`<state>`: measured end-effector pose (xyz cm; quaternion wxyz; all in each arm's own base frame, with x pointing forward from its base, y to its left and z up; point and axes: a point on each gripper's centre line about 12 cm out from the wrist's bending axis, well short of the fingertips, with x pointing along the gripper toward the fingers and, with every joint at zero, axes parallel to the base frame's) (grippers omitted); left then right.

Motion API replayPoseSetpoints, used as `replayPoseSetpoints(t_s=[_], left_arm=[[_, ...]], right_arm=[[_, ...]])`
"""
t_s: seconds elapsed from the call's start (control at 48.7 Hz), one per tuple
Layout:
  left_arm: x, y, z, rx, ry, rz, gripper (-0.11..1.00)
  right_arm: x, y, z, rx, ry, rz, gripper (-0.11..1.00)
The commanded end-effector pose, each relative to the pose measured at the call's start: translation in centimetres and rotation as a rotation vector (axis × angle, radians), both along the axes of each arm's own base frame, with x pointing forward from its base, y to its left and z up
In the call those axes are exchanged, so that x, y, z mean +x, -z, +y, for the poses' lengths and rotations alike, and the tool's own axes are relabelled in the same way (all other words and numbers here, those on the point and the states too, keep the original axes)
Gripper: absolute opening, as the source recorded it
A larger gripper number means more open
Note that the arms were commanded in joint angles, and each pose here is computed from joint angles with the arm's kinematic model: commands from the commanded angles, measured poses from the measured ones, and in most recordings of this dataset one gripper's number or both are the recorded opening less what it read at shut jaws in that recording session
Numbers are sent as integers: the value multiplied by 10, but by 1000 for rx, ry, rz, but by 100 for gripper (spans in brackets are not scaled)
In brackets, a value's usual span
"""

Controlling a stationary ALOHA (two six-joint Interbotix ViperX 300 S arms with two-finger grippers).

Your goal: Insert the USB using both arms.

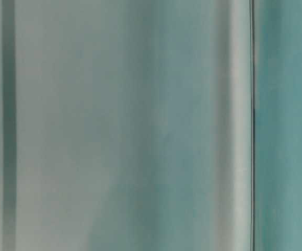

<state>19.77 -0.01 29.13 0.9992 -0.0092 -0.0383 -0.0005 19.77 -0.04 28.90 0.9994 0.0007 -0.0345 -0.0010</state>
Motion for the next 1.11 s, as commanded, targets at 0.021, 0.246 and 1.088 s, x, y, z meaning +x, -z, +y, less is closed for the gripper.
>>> replayPoseSetpoints(t_s=[0.021, 0.246, 1.088], left_arm=[[5, 4, -2, 16, 9, 14, 6], [13, 7, -4, 17, 16, 41, 6], [35, 31, -3, -38, 7, 417, 6]], right_arm=[[2, -2, 2, -12, -10, -5, 0], [2, 1, 2, -12, -10, 3, 1], [23, 16, 2, 36, -4, 384, 1]])
